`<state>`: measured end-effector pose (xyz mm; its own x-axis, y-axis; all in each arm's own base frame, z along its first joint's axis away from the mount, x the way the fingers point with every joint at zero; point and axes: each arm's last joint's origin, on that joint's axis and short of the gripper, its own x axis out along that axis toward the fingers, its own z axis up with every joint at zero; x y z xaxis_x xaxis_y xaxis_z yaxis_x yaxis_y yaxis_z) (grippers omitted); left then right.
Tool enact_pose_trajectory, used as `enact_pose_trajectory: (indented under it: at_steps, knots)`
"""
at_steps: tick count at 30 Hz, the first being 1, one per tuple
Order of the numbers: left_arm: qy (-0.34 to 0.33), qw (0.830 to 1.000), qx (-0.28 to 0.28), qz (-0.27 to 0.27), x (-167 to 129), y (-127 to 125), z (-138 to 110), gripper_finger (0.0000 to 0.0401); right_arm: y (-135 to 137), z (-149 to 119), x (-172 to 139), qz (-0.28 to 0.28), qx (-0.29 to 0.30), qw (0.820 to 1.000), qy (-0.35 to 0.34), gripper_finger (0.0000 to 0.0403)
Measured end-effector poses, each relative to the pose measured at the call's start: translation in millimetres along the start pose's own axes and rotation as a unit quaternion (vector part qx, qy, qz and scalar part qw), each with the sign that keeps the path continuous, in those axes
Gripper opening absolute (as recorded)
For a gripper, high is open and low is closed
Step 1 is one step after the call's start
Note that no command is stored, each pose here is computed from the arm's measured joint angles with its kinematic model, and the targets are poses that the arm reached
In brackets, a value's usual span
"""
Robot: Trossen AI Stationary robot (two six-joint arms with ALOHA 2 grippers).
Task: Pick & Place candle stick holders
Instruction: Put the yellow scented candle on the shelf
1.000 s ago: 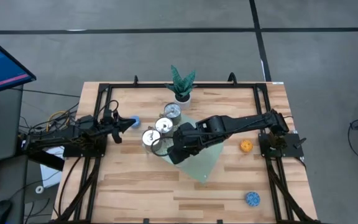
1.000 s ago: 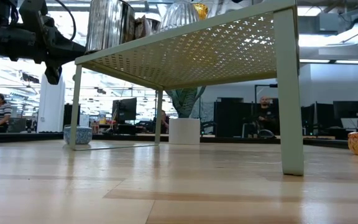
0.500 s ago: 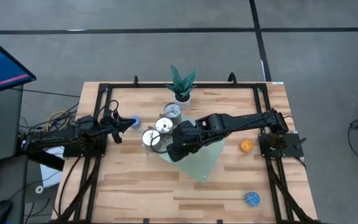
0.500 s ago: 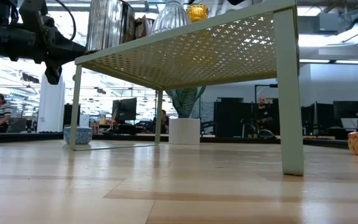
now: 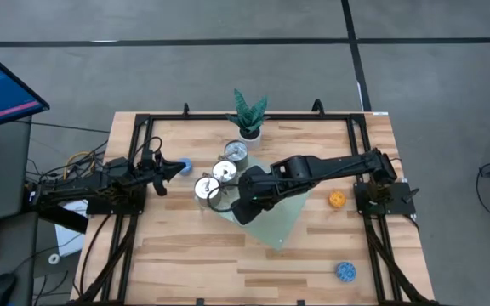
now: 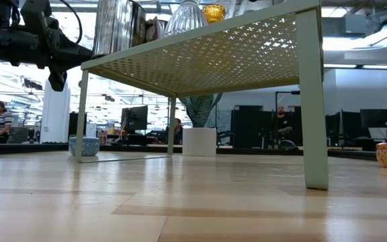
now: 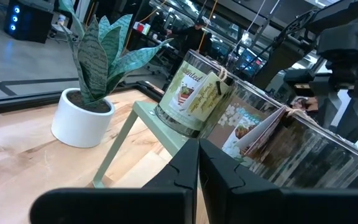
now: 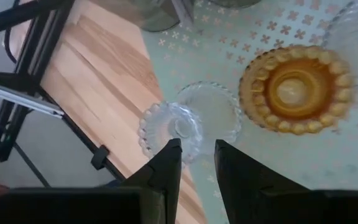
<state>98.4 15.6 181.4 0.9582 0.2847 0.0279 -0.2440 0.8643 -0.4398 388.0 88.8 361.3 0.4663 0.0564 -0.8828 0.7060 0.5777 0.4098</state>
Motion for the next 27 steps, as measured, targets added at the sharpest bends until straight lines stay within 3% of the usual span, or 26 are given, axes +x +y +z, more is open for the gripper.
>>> enact_pose_trajectory:
  at_steps: [10,15,19,22,27]
  knots:
    - [0.0,1.0,0.0,0.0,0.0,0.0,0.0,0.0011,-0.8,0.6,-3.0,0.004,-0.017,1.0,0.003,0.0088]
    - [0.0,1.0,0.0,0.0,0.0,0.0,0.0,0.0011,-9.2,-1.7,-43.4,0.005,-0.027,1.0,0.009,0.0088]
    - [-0.002,1.0,-0.001,-0.001,-0.1,-0.2,0.5,0.0011,-28.8,-12.7,-77.4,-0.056,-0.019,0.998,-0.001,0.0087]
    - [-0.002,1.0,0.0,-0.001,0.5,-0.3,0.4,0.0011,-37.8,-20.1,-87.1,-0.066,-0.034,0.997,-0.028,0.009]
    - [0.004,1.0,0.001,0.002,2.3,-0.2,-0.7,0.0011,-50.4,-30.7,-77.5,-0.096,-0.061,0.993,0.009,0.0124]
